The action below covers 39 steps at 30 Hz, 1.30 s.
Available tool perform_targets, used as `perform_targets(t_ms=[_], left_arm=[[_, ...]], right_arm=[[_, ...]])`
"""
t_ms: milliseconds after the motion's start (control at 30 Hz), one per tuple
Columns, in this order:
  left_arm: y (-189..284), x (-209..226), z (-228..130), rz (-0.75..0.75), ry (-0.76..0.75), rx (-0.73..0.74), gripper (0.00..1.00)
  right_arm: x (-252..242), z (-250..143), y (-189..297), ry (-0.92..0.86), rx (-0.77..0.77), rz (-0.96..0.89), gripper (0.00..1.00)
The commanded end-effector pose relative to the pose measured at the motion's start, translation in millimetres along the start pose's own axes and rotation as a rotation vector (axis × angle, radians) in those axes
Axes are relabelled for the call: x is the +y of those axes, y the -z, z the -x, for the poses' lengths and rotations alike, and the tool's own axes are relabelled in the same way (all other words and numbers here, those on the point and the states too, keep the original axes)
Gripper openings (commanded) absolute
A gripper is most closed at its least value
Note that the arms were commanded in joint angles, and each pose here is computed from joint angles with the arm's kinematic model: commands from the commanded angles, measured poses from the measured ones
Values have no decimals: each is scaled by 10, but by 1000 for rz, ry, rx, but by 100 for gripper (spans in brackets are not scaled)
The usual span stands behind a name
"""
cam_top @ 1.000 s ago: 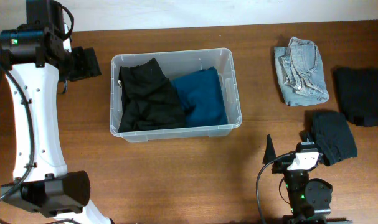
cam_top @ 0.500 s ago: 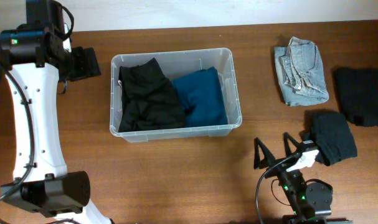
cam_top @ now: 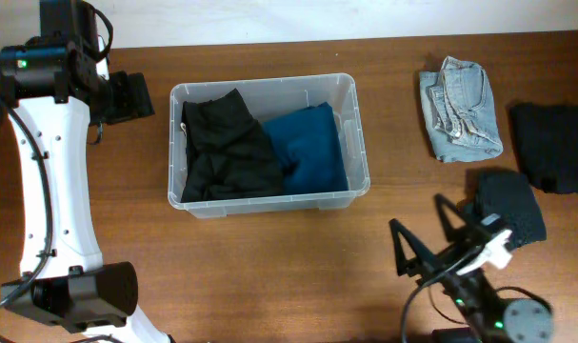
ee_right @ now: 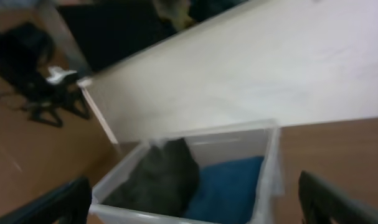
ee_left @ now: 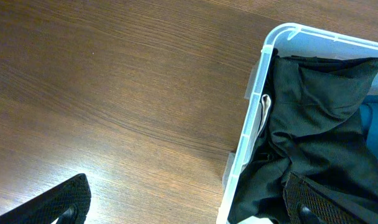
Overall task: Pack container
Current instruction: 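Move the right gripper over the folded light-blue jeans on the right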
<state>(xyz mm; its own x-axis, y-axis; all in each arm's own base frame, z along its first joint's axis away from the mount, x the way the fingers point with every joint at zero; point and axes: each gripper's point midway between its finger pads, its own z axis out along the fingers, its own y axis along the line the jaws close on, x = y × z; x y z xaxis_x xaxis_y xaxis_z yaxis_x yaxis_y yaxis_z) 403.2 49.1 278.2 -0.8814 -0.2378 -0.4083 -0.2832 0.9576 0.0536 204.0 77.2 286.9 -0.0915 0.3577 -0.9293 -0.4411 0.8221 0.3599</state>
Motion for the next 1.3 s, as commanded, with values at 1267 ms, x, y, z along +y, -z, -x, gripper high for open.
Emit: perform_targets(t_ms=[1267], left_arm=[[143,315,135,133,43,-85,99]], right_arm=[[-2905,418,-56,-444,891,-980,98]])
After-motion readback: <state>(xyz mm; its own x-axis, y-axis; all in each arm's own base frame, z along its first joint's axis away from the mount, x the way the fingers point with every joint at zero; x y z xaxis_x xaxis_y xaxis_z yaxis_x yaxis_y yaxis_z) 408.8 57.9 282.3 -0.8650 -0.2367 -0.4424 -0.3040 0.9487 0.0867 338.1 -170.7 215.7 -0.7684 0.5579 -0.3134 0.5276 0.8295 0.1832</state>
